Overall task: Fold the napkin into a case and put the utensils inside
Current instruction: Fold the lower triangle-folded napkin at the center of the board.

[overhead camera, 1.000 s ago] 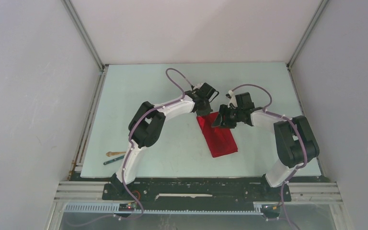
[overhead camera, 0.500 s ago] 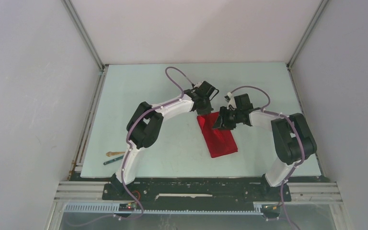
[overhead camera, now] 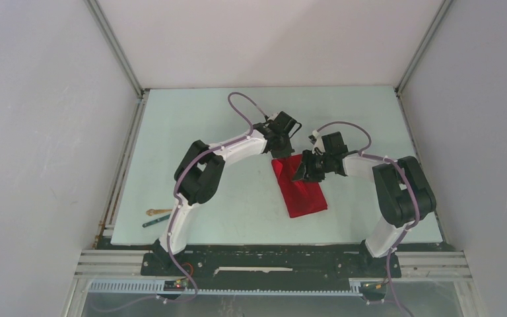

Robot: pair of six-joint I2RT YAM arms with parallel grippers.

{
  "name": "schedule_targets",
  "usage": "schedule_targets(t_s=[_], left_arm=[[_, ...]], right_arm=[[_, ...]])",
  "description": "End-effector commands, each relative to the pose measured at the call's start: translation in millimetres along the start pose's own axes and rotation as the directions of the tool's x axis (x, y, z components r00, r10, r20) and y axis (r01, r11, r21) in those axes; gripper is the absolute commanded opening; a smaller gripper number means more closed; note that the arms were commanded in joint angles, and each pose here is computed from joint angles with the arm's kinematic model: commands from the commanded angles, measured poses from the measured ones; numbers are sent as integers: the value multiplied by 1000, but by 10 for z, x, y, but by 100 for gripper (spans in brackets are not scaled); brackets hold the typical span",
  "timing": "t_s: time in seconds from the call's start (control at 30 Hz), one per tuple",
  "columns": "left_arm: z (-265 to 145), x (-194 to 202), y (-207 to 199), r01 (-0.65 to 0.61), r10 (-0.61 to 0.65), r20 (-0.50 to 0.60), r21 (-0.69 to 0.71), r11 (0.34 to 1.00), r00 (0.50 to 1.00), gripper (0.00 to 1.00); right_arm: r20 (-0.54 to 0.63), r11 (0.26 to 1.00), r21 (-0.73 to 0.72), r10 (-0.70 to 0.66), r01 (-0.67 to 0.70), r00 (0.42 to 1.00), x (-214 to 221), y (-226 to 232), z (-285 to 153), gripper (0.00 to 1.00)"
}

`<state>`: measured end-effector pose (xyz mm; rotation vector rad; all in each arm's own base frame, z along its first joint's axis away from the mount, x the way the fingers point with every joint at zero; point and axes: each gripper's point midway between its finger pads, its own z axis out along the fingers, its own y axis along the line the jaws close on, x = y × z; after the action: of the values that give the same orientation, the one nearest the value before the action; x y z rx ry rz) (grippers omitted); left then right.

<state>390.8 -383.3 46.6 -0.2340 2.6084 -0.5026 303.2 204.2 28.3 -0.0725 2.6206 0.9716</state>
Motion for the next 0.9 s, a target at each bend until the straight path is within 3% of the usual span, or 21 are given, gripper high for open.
schedule_targets(t_s=[0.0, 0.13, 0.2, 0.23, 0.27, 0.33, 0.37, 0.53, 0.57, 0.7, 0.87], left_arm=[[-232, -179, -129, -11, 9, 40, 56, 998, 999, 0], [-270, -195, -133, -9, 7, 41, 61, 998, 999, 1], [-313, -211, -148, -6, 3, 36, 75, 997, 999, 6], [-351, -215, -159, -1, -1, 30, 87, 996, 1000, 11], [-402, -228, -173, -1, -2, 30, 103, 995, 1000, 21], [-537, -270, -192, -12, 6, 43, 139, 990, 999, 43], [-617, -297, -194, -19, 10, 54, 161, 987, 998, 49], [-971, -363, -187, -30, 13, 66, 269, 963, 998, 62], [-1024, -351, -177, -23, 7, 55, 290, 957, 998, 72], [-995, -184, -113, -7, 8, -2, 341, 940, 1000, 71], [-879, -21, -133, 33, -12, -55, 394, 918, 998, 51]], right_arm=[[21, 1000, 10, -23, 23, 1000, -4, 30, -52, 44], [27, 1000, 10, -28, 28, 999, -16, 38, -51, 33], [19, 1000, -3, -22, 22, 1000, -3, 41, -29, 15], [14, 1000, -12, -18, 18, 1000, 7, 52, -22, 4], [8, 1000, -22, -11, 11, 1000, 22, 58, -10, 0], [-7, 999, -52, 5, -6, 1000, 49, 92, 6, 0], [-14, 998, -64, 19, -20, 1000, 62, 103, 15, 0], [-11, 987, -138, 81, -81, 997, 68, 138, -1, 0], [-6, 987, -143, 79, -79, 997, 58, 137, -3, 0], [-5, 984, -153, 93, -93, 996, 44, 100, -9, 0], [-6, 980, -189, 60, -60, 998, 39, 172, 15, 0]])
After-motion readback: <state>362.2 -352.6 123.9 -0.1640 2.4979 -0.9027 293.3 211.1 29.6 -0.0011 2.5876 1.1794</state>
